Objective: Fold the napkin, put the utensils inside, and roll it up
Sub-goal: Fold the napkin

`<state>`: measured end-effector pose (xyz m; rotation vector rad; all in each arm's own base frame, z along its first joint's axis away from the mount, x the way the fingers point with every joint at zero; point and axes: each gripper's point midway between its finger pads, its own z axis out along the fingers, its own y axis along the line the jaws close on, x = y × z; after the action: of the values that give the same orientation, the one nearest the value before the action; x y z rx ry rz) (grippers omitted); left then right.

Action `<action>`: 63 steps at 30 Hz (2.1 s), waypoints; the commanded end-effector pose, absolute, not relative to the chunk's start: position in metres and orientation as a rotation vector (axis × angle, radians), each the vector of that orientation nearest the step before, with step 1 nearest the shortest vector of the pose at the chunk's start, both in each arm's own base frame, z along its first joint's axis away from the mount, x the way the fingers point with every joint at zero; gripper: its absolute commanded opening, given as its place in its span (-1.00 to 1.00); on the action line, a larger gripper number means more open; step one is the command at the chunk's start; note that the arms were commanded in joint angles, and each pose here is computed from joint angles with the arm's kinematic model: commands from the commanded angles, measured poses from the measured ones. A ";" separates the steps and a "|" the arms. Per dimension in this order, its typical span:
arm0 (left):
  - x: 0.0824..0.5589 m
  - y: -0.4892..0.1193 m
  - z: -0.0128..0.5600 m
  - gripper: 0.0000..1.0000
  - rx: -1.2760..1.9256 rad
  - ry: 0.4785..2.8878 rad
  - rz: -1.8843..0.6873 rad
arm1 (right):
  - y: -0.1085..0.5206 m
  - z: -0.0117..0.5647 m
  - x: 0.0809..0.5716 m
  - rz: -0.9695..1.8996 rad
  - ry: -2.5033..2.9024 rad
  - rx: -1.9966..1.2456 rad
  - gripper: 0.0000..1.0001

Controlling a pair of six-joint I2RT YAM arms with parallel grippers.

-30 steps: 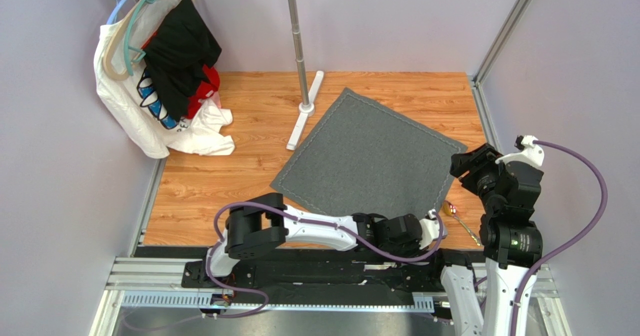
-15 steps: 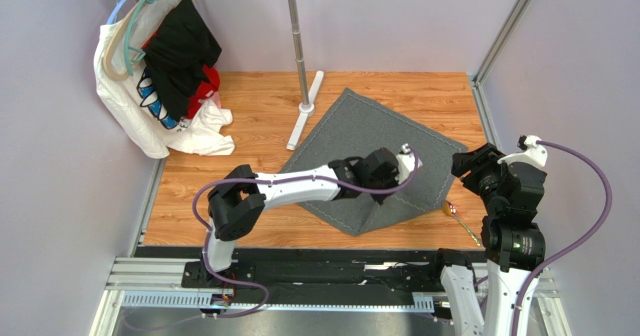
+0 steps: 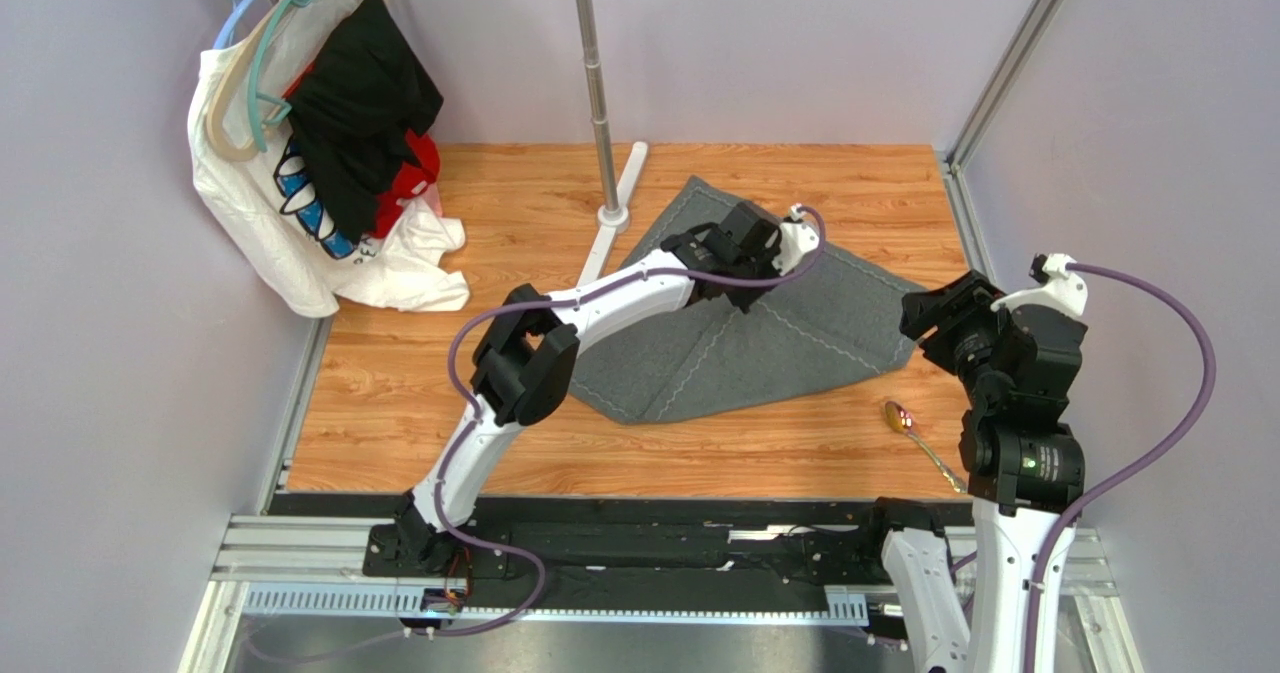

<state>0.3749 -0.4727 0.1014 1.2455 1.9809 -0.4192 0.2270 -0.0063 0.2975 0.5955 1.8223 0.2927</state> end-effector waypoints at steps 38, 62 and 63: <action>0.591 -0.402 0.165 -1.00 1.013 1.634 -0.352 | -0.002 0.258 0.280 0.365 1.852 0.557 0.15; 0.616 -0.393 0.160 -1.00 1.046 1.553 -0.282 | 0.005 0.240 0.297 0.381 1.896 0.553 0.15; 0.617 -0.391 0.161 -1.00 1.043 1.551 -0.281 | 0.005 0.239 0.298 0.382 1.902 0.554 0.15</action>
<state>0.6004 -0.3947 0.1300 1.0670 1.6558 -0.3096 0.2898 0.0047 0.2305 0.5662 1.9433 0.3760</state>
